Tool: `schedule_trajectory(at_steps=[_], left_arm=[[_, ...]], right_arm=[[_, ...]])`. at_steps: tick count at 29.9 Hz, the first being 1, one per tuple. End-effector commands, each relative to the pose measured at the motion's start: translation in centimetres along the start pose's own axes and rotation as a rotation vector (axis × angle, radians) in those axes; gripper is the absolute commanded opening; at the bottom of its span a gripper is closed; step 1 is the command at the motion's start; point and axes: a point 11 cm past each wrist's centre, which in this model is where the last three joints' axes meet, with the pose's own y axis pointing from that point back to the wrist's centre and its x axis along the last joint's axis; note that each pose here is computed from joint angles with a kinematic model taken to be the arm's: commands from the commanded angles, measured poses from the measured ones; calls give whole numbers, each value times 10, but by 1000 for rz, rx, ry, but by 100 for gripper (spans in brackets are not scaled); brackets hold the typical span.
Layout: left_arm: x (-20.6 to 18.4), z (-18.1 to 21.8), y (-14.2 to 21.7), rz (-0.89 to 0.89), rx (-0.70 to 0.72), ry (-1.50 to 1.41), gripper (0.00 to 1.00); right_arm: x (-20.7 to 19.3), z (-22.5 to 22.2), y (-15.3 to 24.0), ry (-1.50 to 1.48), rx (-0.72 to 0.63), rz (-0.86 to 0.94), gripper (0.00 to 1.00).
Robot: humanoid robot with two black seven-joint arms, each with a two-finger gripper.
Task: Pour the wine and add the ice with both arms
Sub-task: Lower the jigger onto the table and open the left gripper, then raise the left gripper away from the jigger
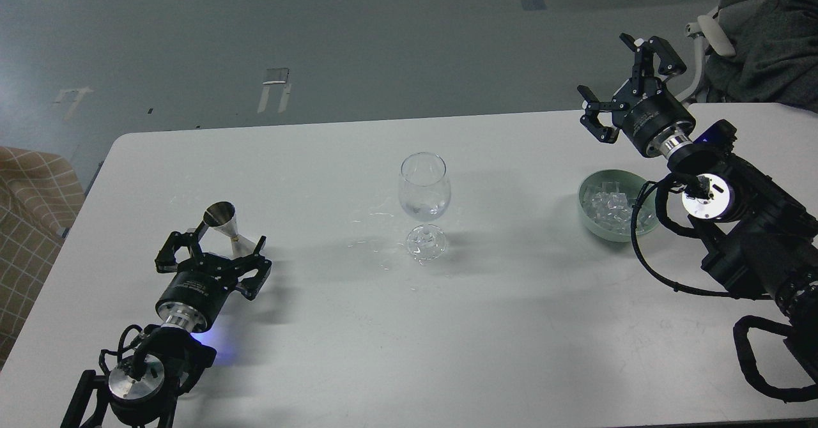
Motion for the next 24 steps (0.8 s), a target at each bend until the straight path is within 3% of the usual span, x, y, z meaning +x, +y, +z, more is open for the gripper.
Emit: schedule_trajectory(at_steps=[1,12,24], left_arm=[[3,0,5,-4,1,-1,97],[10,15,32,-24,-40,-32,97],[3,137,75,-74,-197,-314,97]], right_arm=[[0,0,0,0,0,0,100],[5,0,4,2,-2,9,100],[19,-26,18,55,22,0,100]])
